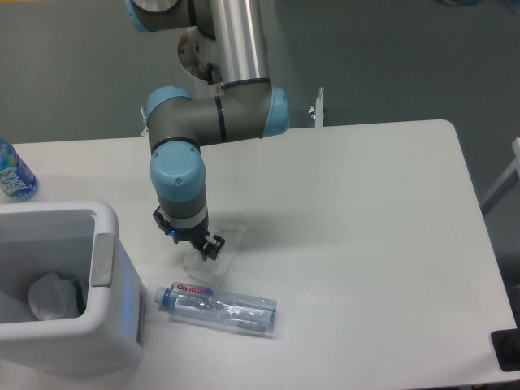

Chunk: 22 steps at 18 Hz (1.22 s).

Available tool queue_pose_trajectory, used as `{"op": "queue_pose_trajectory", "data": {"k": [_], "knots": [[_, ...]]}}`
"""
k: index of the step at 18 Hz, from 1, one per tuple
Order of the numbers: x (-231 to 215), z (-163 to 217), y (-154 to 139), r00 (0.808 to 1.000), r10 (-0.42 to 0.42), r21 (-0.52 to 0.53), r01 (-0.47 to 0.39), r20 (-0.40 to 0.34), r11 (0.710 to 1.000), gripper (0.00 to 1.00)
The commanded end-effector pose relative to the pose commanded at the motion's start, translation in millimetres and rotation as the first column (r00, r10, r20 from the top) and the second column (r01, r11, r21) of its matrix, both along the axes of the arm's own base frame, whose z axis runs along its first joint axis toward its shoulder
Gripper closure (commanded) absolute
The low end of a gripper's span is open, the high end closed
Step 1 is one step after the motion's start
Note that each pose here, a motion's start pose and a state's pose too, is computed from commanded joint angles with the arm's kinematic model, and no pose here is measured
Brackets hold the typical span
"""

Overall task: Place the trash in the trash can
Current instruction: 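Lower the open gripper onto the crumpled clear plastic wrapper, then close the gripper on the wrapper and lift it, then carry the wrapper over the white bin and lower it inside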

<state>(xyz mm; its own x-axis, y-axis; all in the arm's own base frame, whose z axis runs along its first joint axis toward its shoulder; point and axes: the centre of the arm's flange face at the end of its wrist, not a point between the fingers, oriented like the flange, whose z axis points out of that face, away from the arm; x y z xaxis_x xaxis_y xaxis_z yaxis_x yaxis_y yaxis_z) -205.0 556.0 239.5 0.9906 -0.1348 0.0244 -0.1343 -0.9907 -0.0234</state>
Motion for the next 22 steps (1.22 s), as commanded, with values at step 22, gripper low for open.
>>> {"op": "queue_pose_trajectory", "data": {"k": [22], "knots": [[-99.1,297.0,-68.8,0.962,0.179,0.594,-0.269,0.207,0.758,1.0]]}}
